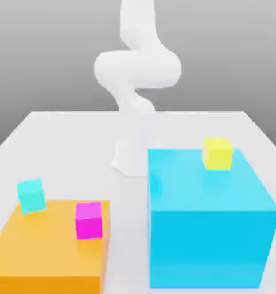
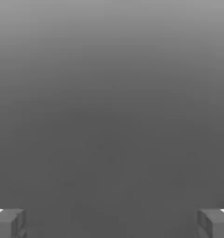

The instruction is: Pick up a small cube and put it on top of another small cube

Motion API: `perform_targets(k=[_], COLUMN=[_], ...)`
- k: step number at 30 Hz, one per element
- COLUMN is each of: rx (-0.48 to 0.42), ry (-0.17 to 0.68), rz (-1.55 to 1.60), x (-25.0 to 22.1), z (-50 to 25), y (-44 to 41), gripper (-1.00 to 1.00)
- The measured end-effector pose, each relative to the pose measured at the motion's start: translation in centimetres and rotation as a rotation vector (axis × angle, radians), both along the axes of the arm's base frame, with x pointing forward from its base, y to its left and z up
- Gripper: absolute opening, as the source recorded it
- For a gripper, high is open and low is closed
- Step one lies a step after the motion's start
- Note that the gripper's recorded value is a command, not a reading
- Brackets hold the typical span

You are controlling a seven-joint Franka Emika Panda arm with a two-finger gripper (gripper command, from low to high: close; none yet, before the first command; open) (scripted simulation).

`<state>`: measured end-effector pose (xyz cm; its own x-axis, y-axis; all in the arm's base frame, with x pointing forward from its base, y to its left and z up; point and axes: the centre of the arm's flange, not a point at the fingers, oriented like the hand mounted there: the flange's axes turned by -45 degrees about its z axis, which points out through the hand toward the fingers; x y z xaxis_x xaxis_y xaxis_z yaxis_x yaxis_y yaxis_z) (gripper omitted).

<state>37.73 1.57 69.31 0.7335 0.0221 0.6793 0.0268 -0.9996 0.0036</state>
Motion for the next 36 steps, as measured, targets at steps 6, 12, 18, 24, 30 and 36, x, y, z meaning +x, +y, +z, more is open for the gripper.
perform_targets(k=[6, 12, 18, 24, 30, 36], rx=[-0.038, -0.078, -0.121, -0.164, -0.208, -0.246], ry=[0.128, 0.250, 0.370, 0.489, 0.608, 0.709], rz=[0.096, 0.195, 0.304, 0.404, 0.503, 0.588], x=[7.0, 12.5, 16.2, 18.0, 17.8, 15.8], z=[-5.4, -12.2, -20.3, -29.6, -39.7, -50.3], y=[4.6, 10.1, 16.5, 22.5, 28.3, 32.9], gripper=[0.00, 0.00, 0.00, 0.00, 0.00, 0.00])
